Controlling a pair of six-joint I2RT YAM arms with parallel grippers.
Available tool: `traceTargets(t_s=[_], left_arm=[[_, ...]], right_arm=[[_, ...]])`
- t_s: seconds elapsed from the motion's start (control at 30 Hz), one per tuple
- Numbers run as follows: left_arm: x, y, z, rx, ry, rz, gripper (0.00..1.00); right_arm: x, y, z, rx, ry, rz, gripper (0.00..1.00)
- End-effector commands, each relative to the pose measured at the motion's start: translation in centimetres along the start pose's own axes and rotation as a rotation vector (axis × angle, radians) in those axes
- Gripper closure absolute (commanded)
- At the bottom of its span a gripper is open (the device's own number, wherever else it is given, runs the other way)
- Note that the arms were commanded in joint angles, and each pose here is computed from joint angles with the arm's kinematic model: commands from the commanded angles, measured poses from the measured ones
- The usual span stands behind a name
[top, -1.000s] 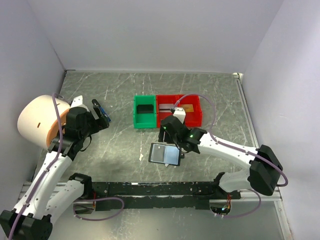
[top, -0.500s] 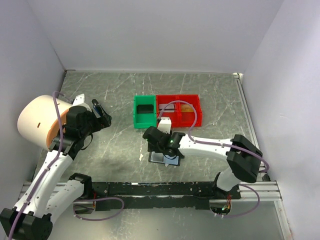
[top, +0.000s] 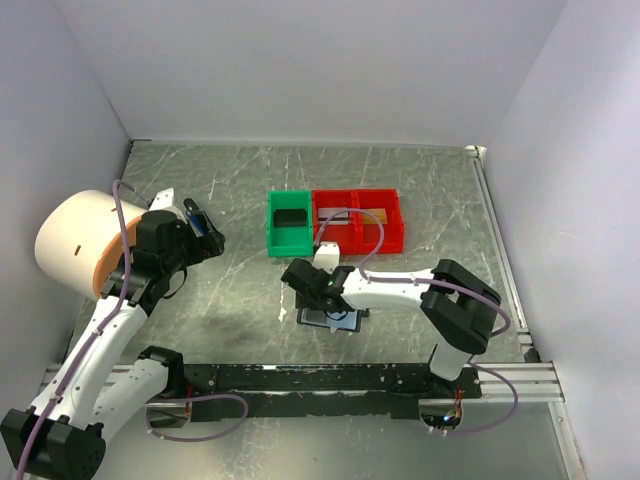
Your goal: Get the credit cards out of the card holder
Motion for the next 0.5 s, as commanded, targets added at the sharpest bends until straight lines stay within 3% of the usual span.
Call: traceTargets(t_s=[0.0,0.17,0.47], left_arm=[[0.5,-0.4,-1.3,-0.026,-0.012,0.018,0.04],[-0.1,-0.6,-1.1,-0.034,0.019,0.024,0.04],[-0.4,-1.2,0.2,-0.014,0.063,0.087,0.05]], right_arm=[[-1.3,-0.3,0.8,0.006,0.022,0.023,0.35],[-1.2,-0.5,1.3,-0.002,0.031,-0.019,0.44],[-0.3,-0.4,1.1,-0.016,0.022,-0.171,0.44]])
Point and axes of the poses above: each gripper's point midway between its finger pads, its own x axis back along the fingers, its own y axis along the line the jaws close on, z = x × y, the point moved 5 cm from there along x, back along the fingers, and after that the axes turned 4 degrees about -x, right-handed, at the moved point
